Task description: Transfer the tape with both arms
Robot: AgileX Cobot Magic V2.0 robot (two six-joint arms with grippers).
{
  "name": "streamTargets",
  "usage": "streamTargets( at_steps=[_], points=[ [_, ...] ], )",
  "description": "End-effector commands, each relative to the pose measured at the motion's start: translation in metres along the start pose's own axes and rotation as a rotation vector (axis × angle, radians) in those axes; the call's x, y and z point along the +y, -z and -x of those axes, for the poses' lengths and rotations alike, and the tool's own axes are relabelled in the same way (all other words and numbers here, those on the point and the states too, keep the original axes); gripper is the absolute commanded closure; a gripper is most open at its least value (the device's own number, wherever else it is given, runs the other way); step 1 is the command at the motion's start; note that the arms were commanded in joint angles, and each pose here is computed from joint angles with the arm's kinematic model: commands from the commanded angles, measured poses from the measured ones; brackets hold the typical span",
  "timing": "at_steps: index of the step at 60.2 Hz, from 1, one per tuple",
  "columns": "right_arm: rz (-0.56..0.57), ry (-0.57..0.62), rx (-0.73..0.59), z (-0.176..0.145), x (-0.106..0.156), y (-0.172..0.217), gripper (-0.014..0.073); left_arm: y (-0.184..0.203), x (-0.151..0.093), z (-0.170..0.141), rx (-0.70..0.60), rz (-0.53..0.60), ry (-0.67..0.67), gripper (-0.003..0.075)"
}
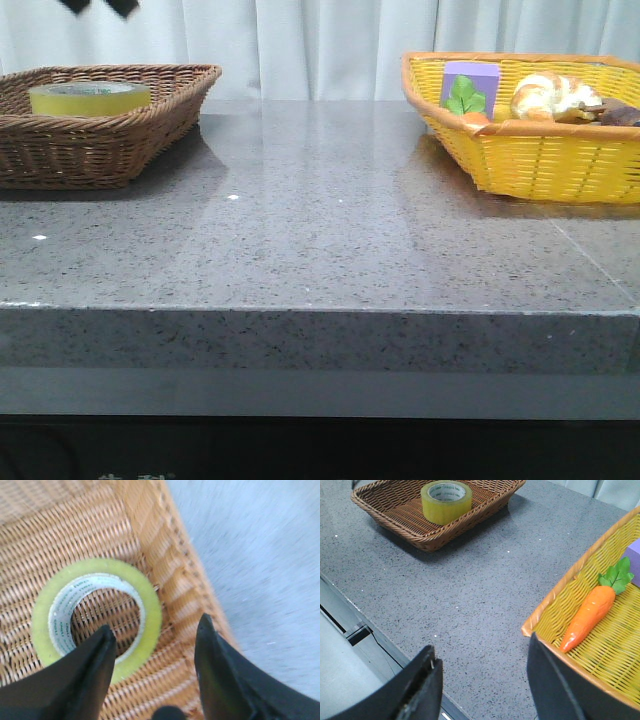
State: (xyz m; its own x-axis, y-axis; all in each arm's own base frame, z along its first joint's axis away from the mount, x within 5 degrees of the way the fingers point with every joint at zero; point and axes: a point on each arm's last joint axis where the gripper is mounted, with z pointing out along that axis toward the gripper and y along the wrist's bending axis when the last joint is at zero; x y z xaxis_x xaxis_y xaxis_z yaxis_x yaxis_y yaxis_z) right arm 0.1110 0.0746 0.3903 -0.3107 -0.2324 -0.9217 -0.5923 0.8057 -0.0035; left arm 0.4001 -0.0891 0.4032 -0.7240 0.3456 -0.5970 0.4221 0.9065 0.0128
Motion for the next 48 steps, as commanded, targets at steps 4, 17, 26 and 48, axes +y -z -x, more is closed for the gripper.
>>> streamTargets(
  at_steps=[4,17,26,48],
  points=[
    [-0.017,0.004,-0.103,0.014,-0.002,0.006,0.0182,0.083,-0.019,0.003,-0.193,-0.063,0.068,0.0352],
    [-0.017,0.004,-0.103,0.014,-0.002,0.006,0.0182,0.136,-0.053,-0.017,-0.268,-0.165,0.036,0.0352],
    [-0.018,0.004,-0.104,0.014,-0.002,0.006,0.0182,0.148,-0.090,-0.050,-0.215,-0.244,-0.040,0.0352],
    [-0.021,0.017,-0.058,0.010,-0.002,0.006,0.0182,0.146,-0.125,-0.140,-0.153,-0.311,-0.127,0.0352]
  ],
)
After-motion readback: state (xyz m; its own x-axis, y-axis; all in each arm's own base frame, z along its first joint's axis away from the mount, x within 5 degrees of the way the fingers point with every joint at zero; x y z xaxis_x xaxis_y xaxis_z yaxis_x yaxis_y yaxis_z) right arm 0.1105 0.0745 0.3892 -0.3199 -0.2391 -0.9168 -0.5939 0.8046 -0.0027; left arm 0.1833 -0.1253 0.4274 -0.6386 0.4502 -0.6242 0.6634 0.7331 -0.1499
